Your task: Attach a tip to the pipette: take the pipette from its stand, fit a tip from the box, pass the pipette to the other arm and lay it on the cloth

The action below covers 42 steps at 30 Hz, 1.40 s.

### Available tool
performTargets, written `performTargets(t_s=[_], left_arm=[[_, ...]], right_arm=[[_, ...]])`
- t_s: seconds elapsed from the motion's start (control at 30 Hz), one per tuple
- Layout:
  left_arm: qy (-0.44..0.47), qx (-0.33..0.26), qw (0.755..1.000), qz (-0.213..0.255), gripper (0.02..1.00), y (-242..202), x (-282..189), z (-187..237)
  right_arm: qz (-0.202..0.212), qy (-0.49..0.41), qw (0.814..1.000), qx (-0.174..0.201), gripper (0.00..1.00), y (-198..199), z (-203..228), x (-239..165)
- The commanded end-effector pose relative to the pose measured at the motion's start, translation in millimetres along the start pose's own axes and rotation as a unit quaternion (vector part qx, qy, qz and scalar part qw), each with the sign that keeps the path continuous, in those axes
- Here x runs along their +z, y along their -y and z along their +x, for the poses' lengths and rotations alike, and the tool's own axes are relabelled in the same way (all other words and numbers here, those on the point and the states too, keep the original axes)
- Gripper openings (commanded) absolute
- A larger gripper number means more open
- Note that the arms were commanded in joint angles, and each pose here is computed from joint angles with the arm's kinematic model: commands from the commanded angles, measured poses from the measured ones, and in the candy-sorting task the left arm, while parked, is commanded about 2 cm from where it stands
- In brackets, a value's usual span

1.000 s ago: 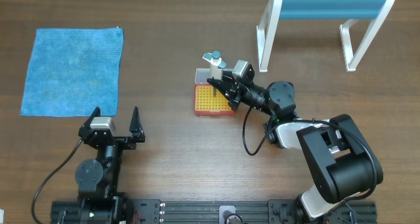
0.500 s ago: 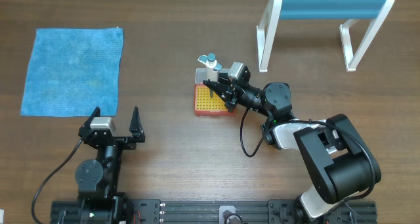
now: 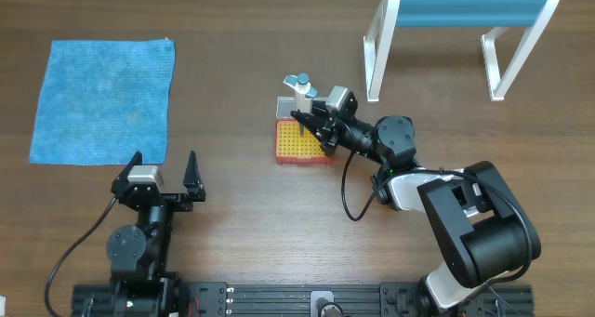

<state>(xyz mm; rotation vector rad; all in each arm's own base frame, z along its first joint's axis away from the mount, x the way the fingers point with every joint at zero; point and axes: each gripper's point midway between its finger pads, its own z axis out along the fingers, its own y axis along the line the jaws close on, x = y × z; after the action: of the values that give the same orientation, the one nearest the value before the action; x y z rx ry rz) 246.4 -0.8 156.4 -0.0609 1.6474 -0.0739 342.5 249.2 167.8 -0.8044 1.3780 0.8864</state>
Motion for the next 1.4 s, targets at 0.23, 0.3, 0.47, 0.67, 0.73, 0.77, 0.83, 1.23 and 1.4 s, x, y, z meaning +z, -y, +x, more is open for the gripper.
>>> performTargets(t_s=[0.23,0.3,0.47,0.67,0.73,0.77,0.83,1.23,1.4], left_arm=[[-0.001,0.005,1.0,0.008,0.998,3,0,1],[-0.001,0.005,1.0,0.008,0.998,3,0,1],[-0.001,0.005,1.0,0.008,0.998,3,0,1],[-0.001,0.005,1.0,0.008,0.998,3,0,1],[-0.001,0.005,1.0,0.008,0.998,3,0,1],[-0.001,0.005,1.0,0.008,0.998,3,0,1],[-0.001,0.005,1.0,0.008,0.998,3,0,1],[-0.001,0.005,1.0,0.008,1.0,3,0,1],[-0.001,0.005,1.0,0.008,0.998,3,0,1]], right_arm=[[0.008,-0.008,1.0,0.0,0.077,7,2,2],[0.008,-0.011,1.0,0.003,0.077,6,4,2],[0.008,-0.011,1.0,0.003,0.077,6,4,2],[0.007,0.001,1.0,-0.008,0.077,6,-3,2],[0.007,0.004,1.0,-0.011,0.077,6,-5,2],[0.007,0.006,1.0,-0.012,0.077,5,-6,2],[0.007,0.009,1.0,-0.015,0.077,5,-10,1],[-0.008,-0.004,1.0,-0.005,0.077,4,-4,-2],[-0.009,0.002,1.0,-0.011,0.077,3,-10,-3]])
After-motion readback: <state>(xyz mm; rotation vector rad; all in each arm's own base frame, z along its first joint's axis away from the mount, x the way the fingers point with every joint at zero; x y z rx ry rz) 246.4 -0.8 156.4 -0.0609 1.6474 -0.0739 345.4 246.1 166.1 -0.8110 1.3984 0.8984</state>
